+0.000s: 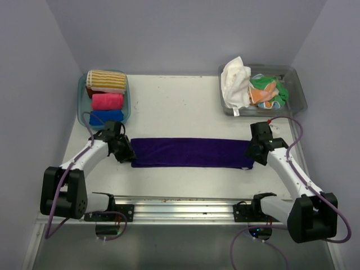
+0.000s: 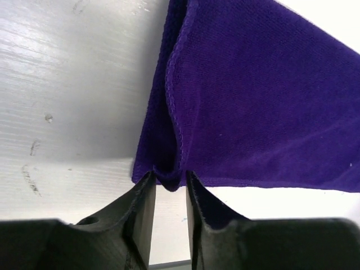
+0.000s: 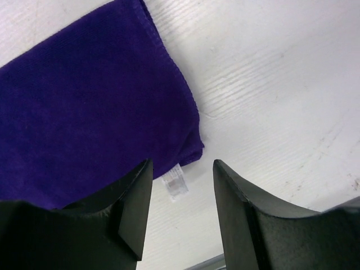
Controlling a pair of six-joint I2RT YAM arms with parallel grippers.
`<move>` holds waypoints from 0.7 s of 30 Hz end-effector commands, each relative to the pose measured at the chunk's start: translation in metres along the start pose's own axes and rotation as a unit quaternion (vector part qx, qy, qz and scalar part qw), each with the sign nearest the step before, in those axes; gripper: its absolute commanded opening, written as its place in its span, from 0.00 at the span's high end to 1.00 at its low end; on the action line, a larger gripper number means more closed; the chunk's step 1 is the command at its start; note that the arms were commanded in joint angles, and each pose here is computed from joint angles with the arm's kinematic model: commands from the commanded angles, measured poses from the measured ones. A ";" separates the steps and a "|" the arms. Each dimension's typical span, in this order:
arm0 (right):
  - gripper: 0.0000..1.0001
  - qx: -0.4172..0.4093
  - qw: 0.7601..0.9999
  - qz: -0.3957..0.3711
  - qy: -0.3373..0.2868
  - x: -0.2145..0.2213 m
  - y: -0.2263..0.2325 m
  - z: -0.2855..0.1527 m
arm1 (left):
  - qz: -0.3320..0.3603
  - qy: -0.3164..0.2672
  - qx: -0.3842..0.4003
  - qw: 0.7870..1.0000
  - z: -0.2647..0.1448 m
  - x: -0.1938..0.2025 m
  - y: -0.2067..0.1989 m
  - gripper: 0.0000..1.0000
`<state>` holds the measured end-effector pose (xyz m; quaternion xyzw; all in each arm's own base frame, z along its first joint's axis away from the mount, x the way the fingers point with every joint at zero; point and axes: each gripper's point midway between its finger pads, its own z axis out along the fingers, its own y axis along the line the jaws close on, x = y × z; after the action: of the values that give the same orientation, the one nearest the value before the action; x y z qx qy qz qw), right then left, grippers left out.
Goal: Roll the towels
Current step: Fold the towel
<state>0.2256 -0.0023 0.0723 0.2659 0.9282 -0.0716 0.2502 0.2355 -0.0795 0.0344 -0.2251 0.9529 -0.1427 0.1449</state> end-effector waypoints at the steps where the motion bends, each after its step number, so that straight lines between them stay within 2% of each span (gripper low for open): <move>1: 0.48 0.019 0.999 0.011 -0.040 -0.020 -0.012 -0.018 | 0.003 -0.046 -0.008 0.999 -0.014 -0.027 -0.005 0.64; 8: 0.48 -0.011 0.998 0.004 -0.066 -0.041 -0.002 -0.039 | -0.005 -0.134 -0.041 0.990 -0.064 -0.070 -0.012 0.62; 11: 0.50 -0.023 0.998 -0.005 -0.053 -0.040 0.007 -0.033 | -0.003 -0.175 -0.009 0.985 -0.078 -0.082 -0.024 0.63; 14: 0.53 -0.043 0.998 -0.013 -0.034 -0.036 0.021 -0.022 | 0.020 -0.165 0.056 0.985 -0.074 -0.081 -0.050 0.64; 15: 0.54 -0.052 0.998 -0.012 -0.035 -0.038 0.028 -0.017 | 0.026 -0.136 0.072 0.988 -0.064 -0.072 -0.058 0.64; 19: 0.57 -0.063 0.997 -0.037 0.019 -0.027 0.047 0.011 | 0.059 -0.089 0.078 0.991 -0.027 -0.056 -0.076 0.68; 21: 0.58 -0.054 0.997 -0.044 0.036 -0.029 0.049 0.027 | 0.058 -0.061 0.060 0.995 -0.004 -0.050 -0.069 0.72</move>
<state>0.2575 0.0134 0.0692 0.2272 0.9464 -0.0458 0.2248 0.2957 -0.0973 0.0913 -0.1883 0.9388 -0.1570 0.2421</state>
